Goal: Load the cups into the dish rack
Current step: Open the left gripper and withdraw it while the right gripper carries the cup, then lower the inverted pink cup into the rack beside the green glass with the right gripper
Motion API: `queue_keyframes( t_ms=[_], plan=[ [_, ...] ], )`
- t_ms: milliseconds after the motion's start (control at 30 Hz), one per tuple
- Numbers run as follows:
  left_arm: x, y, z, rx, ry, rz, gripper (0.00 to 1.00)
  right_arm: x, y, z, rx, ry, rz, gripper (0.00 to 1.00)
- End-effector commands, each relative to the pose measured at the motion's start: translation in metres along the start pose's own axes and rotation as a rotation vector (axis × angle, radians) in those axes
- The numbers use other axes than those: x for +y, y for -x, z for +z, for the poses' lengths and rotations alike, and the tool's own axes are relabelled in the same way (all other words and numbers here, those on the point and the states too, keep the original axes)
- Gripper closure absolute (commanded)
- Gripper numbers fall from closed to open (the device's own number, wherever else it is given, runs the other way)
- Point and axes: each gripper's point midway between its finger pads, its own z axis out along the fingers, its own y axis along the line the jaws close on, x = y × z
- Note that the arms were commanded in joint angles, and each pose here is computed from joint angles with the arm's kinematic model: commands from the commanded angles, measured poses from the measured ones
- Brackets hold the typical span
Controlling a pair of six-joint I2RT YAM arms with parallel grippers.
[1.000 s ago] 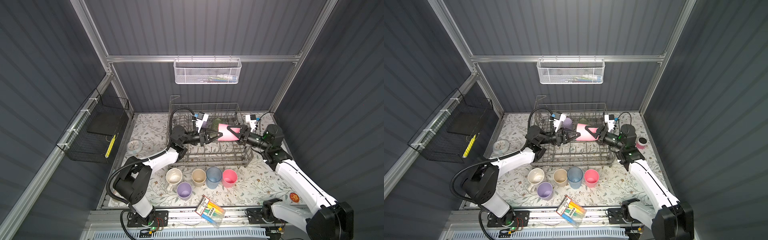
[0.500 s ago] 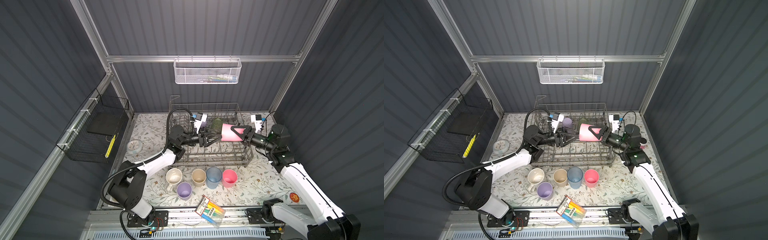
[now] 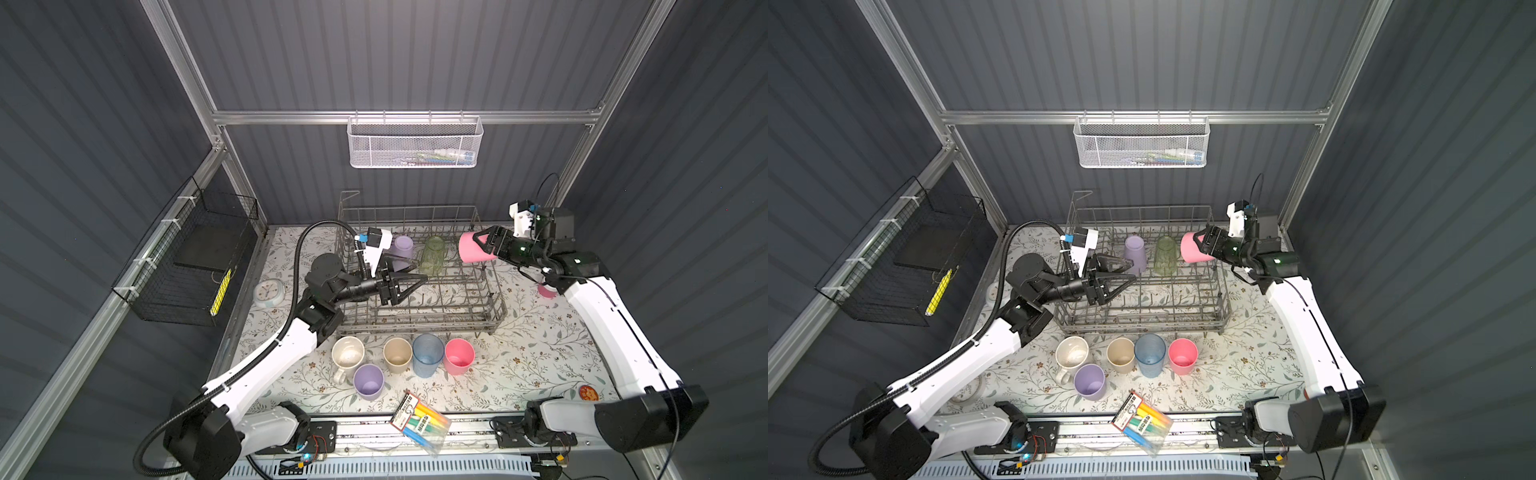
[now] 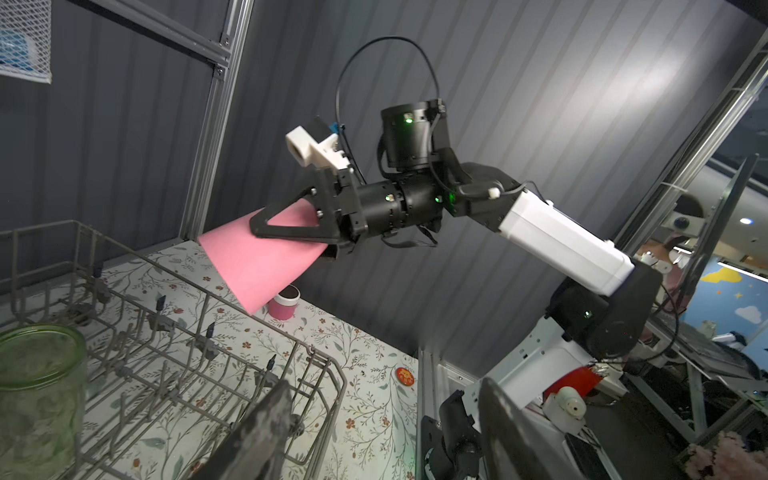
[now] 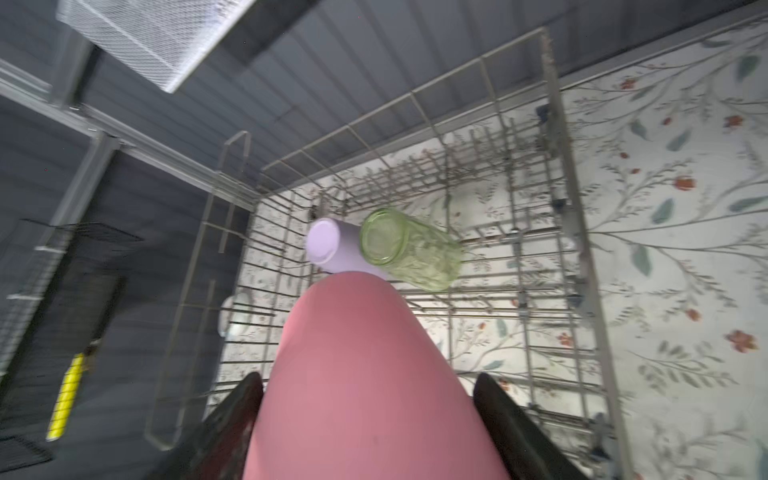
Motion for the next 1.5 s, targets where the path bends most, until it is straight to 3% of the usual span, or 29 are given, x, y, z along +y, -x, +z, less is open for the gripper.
queue_keyframes(
  t_ms=[0, 300, 567, 967, 1467],
  plan=[
    [0.006, -0.013, -0.009, 0.044, 0.063, 0.029, 0.29, -0.034, 0.002, 0.011, 0.062, -0.202, -0.096, 0.58],
    [0.001, -0.018, -0.018, 0.047, 0.076, 0.047, 0.3, -0.047, 0.041, 0.05, 0.079, -0.391, -0.238, 0.58],
    [0.001, -0.017, -0.016, 0.051, 0.066, 0.059, 0.3, -0.04, 0.041, 0.095, 0.158, -0.416, -0.311, 0.59],
    [0.002, -0.023, -0.015, 0.049, 0.048, 0.031, 0.3, -0.068, 0.03, 0.128, 0.217, -0.523, -0.353, 0.58],
    [0.011, -0.033, -0.011, 0.071, 0.049, 0.014, 0.31, -0.078, 0.013, 0.165, 0.269, -0.492, -0.31, 0.58]
  ],
)
